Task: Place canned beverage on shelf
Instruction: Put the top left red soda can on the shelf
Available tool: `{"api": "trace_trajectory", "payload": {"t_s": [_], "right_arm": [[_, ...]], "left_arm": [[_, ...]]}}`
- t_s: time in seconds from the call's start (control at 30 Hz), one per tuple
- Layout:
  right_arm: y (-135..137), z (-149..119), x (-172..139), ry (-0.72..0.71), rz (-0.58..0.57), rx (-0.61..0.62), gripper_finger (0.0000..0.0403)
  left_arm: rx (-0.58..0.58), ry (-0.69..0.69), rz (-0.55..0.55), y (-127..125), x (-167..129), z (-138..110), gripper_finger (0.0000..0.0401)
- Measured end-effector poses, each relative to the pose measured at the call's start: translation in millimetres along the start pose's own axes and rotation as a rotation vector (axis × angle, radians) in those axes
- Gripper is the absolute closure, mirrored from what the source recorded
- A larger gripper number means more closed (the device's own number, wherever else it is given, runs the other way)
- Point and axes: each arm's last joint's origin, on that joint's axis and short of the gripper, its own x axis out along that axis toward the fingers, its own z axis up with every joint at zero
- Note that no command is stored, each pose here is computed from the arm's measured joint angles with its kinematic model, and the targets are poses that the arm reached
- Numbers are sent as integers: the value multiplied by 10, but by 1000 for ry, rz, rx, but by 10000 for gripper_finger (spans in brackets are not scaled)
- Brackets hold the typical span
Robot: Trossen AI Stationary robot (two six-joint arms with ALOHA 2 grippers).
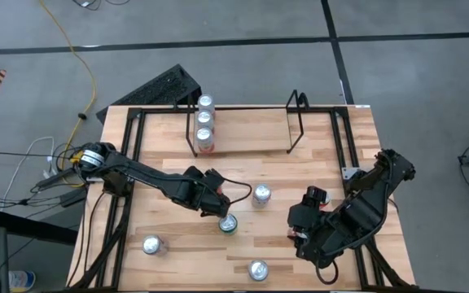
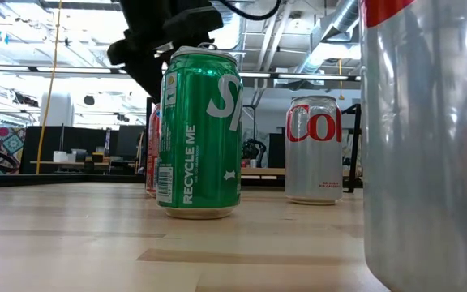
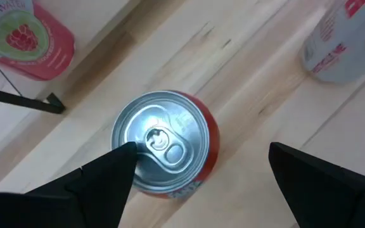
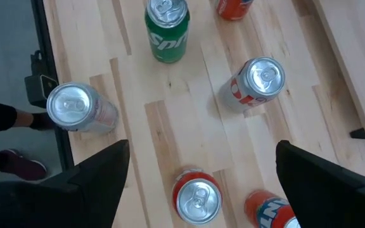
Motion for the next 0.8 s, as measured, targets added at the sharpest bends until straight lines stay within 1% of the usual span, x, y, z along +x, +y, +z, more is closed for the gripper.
{"api": "trace_trajectory", "payload": {"t_s": [0.17, 0.3, 0.37, 0.5, 0.63, 0.7, 0.8], "right_arm": [[10, -14, -9, 0, 3, -5, 33], [10, -14, -9, 0, 3, -5, 33], [10, -14, -9, 0, 3, -7, 33], [21, -27, -18, 0, 6, -15, 33], [38, -49, -32, -2, 11, -22, 33], [44, -57, -37, -2, 13, -23, 33], [55, -71, -45, -2, 16, -29, 33]], "left_arm": [[-9, -8, 3, 4, 45, -90, 58], [15, 1, -19, -15, 35, -95, 73], [70, 11, -36, -33, 21, -107, 87], [240, 29, -67, -69, -13, -157, 117], [372, 47, -78, -56, -55, -183, 137], [423, 63, -79, -25, -80, -185, 144], [462, 71, -64, 50, -141, -167, 150]]}}
